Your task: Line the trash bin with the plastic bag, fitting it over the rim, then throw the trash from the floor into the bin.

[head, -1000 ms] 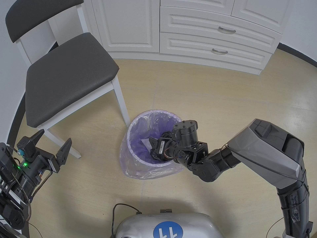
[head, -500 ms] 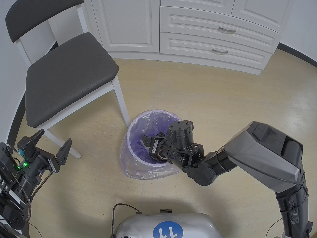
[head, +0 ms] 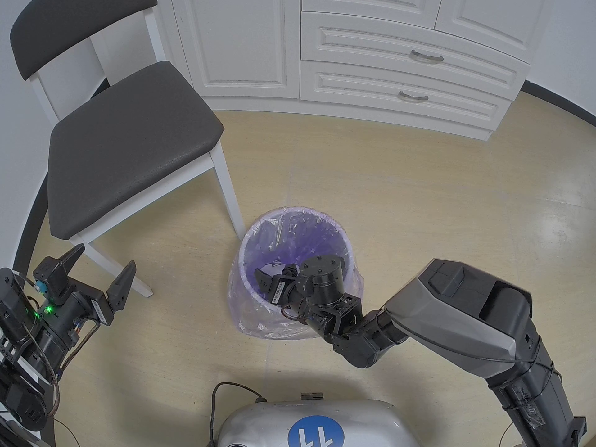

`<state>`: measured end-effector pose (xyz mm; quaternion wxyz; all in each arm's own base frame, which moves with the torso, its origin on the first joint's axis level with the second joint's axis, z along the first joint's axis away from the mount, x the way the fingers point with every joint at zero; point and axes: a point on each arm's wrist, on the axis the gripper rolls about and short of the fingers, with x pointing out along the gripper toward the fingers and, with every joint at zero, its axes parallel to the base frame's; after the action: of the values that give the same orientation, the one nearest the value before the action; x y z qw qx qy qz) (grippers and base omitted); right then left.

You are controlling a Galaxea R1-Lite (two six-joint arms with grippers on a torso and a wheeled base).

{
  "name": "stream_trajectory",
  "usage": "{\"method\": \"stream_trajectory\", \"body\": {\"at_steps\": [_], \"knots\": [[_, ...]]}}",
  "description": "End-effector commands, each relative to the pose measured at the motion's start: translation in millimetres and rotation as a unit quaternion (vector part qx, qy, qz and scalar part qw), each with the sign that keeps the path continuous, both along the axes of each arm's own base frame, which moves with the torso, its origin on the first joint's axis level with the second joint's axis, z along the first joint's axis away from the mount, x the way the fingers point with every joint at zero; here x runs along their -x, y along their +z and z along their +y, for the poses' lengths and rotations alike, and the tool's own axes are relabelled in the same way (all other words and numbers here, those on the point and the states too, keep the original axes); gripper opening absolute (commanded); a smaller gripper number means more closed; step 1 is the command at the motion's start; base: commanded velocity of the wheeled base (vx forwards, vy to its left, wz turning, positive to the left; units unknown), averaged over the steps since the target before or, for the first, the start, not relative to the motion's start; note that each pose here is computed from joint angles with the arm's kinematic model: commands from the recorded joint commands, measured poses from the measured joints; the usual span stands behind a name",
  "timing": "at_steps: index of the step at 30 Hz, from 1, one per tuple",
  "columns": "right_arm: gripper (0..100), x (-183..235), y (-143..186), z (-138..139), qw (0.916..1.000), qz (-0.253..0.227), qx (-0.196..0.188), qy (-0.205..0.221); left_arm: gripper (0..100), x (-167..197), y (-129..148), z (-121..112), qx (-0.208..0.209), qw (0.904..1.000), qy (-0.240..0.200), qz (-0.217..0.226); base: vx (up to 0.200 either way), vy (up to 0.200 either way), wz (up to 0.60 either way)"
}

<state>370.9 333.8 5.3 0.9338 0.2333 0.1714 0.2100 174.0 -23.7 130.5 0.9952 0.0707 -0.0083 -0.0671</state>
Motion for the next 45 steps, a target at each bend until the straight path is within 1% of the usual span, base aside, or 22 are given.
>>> {"method": "stream_trajectory", "body": {"at_steps": [1,5,9,12,16,17,18,20,22,23,24,25,26,27,29,32,33,34,35,37,41,45], "knots": [[100,-1,-1,0,1.0,-0.002,-0.005,-0.003,100,3,-4,1,-0.001,1.0,0.001,0.01,0.0,0.0,0.0],[100,2,48,-11,0.9989,-0.036,-0.03,-0.008,100,3,-3,0,-0.001,1.0,-0.001,0.008,0.0,0.0,0.0],[100,10,81,-28,0.9981,-0.053,-0.03,-0.009,100,3,-3,0,-0.001,1.0,0.0,0.007,0.0,0.0,0.0],[100,15,99,-43,0.9977,-0.066,-0.014,-0.011,100,4,-2,0,-0.001,1.0,-0.001,0.005,0.0,0.0,0.0],[100,32,121,-77,0.9931,-0.097,0.065,-0.012,100,5,-1,1,0.0,1.0,-0.001,0.0,0.0,0.0,0.0],[100,39,120,-94,0.986,-0.104,0.13,-0.017,100,5,-1,1,0.0,1.0,-0.001,0.0,0.0,0.0,0.0],[100,39,120,-94,0.986,-0.104,0.13,-0.017,100,5,-1,1,0.0,1.0,-0.001,0.0,0.0,0.0,0.0],[100,53,120,-123,0.9687,-0.115,0.217,-0.032,100,4,-1,1,0.0,1.0,0.0,0.004,0.0,0.0,0.0],[100,61,120,-141,0.9593,-0.115,0.253,-0.05,100,4,-2,1,0.0,1.0,0.001,0.004,0.0,0.0,0.0],[100,61,120,-141,0.9593,-0.115,0.253,-0.05,100,4,-2,1,0.0,1.0,0.001,0.004,0.0,0.0,0.0],[100,69,121,-161,0.9532,-0.119,0.269,-0.072,100,4,-1,2,0.0,1.0,0.003,0.001,0.0,0.0,0.0],[100,72,122,-169,0.9519,-0.124,0.268,-0.08,100,5,0,2,0.001,1.0,0.003,-0.002,0.0,0.0,0.0],[100,83,126,-198,0.945,-0.139,0.273,-0.114,100,7,3,2,0.0,1.0,0.002,-0.009,0.0,0.0,0.0],[100,83,126,-198,0.945,-0.139,0.273,-0.114,100,7,3,2,0.0,1.0,0.002,-0.009,0.0,0.0,0.0],[100,92,137,-230,0.9333,-0.161,0.278,-0.162,100,8,5,3,0.001,0.9998,0.005,-0.019,0.0,0.0,0.0],[100,100,146,-246,0.9277,-0.173,0.271,-0.19,100,10,8,4,-0.002,0.9996,0.007,-0.028,0.0,0.0,0.0],[100,116,155,-265,0.9216,-0.178,0.269,-0.216,100,15,13,5,-0.005,0.999,0.011,-0.043,0.0,0.0,0.0],[100,119,157,-268,0.9206,-0.179,0.269,-0.22,100,15,14,5,-0.005,0.9989,0.011,-0.045,0.0,0.0,0.0],[100,134,163,-288,0.9136,-0.179,0.268,-0.248,100,20,19,7,-0.006,0.998,0.012,-0.062,0.0,0.0,0.0],[100,147,169,-305,0.9056,-0.181,0.265,-0.277,100,25,25,7,-0.006,0.9967,0.011,-0.081,0.0,0.0,0.0],[100,176,177,-325,0.8944,-0.193,0.249,-0.318,100,31,34,7,-0.019,0.9937,0.012,-0.11,0.0,0.0,0.0],[100,191,184,-330,0.8894,-0.209,0.233,-0.334,100,32,37,7,-0.027,0.9923,0.015,-0.12,0.0,0.0,0.0]]}}
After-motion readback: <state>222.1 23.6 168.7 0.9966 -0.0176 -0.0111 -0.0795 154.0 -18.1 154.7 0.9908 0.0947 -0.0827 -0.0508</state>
